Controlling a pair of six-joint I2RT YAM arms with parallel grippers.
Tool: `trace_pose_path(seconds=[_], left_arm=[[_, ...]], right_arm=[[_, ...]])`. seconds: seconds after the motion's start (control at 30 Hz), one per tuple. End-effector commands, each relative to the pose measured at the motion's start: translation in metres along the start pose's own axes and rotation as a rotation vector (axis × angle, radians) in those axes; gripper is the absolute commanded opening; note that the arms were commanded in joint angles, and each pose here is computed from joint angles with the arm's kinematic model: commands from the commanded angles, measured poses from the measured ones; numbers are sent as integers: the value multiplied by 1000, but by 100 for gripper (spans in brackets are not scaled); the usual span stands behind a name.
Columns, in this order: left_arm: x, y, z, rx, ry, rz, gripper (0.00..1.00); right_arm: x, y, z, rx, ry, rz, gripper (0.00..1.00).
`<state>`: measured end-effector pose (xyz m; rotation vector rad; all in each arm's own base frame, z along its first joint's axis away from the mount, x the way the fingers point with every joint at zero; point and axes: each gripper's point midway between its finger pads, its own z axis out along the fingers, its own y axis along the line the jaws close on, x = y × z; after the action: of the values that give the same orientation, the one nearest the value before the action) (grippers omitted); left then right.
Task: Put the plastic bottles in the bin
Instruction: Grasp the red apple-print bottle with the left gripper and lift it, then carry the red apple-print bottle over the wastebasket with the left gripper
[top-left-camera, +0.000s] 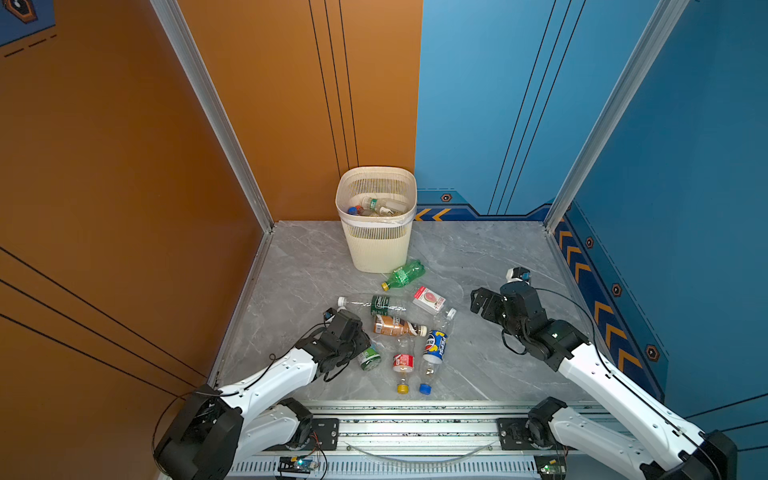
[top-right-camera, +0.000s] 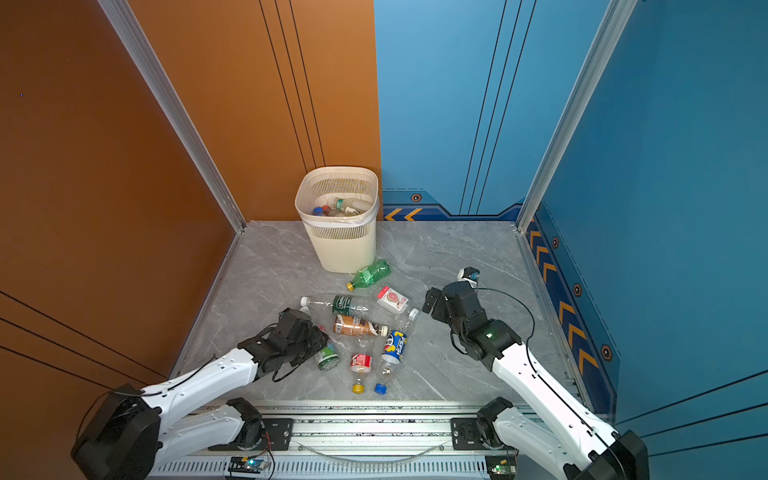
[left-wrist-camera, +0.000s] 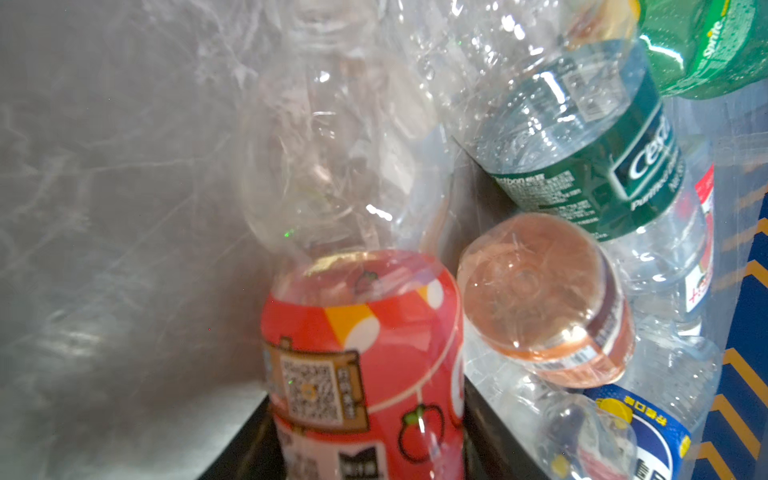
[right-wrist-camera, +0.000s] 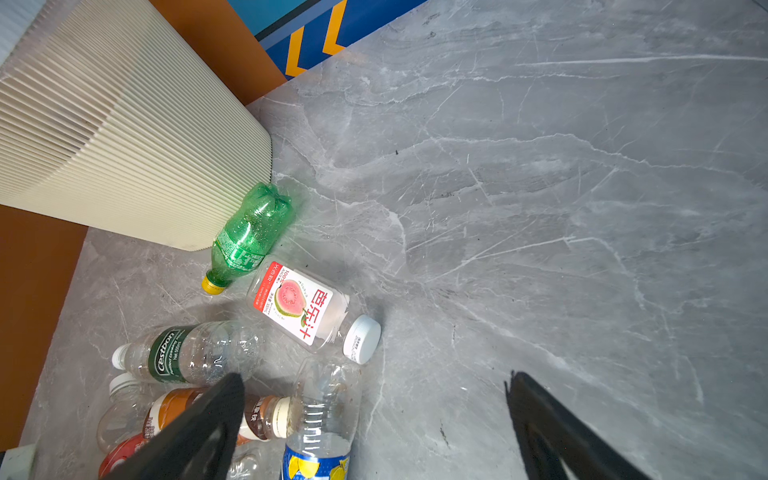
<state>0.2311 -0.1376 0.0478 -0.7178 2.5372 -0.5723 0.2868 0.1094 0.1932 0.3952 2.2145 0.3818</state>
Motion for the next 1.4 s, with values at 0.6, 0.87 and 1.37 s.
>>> trace_pose_path(seconds=[0.6, 0.87, 1.37], left_arm=[[-85, -47, -149, 201, -311, 19, 56], [-137, -111, -196, 342, -422, 73, 55], [-252, -272, -250, 608, -601, 197, 55]], right_arm=[[-3, 3, -3, -33, -15, 34, 100], [-4, 0, -8, -28, -18, 33, 100], [-5, -4, -13, -22, -24, 35, 100]])
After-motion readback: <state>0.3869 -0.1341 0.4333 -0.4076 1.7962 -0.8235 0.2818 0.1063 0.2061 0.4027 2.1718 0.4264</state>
